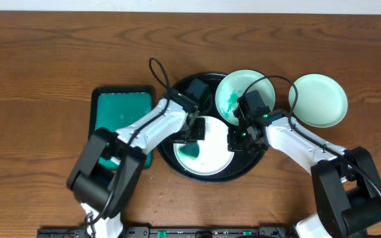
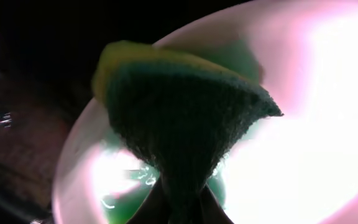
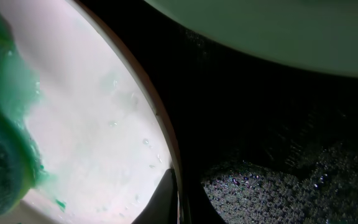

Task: Clean dirty plates on tray and stack at the side
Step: 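Move the sponge with the left gripper onto the white plate, then scrub the white plate with the sponge in the left gripper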

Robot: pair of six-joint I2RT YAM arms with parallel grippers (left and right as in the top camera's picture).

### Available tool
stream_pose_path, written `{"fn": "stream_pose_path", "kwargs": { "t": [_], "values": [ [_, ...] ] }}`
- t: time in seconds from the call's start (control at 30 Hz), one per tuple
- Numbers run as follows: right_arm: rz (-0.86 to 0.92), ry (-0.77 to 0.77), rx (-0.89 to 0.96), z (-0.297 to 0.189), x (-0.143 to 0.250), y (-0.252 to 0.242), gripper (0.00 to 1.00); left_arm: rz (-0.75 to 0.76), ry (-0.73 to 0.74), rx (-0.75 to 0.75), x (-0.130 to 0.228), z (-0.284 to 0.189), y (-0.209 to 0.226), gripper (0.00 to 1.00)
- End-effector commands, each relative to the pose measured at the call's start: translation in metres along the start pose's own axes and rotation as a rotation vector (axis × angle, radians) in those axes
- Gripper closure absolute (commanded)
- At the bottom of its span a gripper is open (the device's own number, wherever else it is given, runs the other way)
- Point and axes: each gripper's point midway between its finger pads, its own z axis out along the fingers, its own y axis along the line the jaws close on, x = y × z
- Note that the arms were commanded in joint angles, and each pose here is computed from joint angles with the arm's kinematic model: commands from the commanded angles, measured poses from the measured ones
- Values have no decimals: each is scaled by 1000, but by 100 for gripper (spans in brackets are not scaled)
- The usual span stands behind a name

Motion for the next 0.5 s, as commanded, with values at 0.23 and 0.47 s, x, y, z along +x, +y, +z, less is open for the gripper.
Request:
{"fn": "stream_pose_path", "kwargs": {
  "t": [0.23, 0.47],
  "values": [
    [-8, 58, 11, 12, 15, -1, 99, 3, 266, 308, 37, 45, -63, 93],
    [-6, 63, 14, 12, 16, -2, 99, 94, 280, 466, 46, 38, -105, 92]
  ]
}}
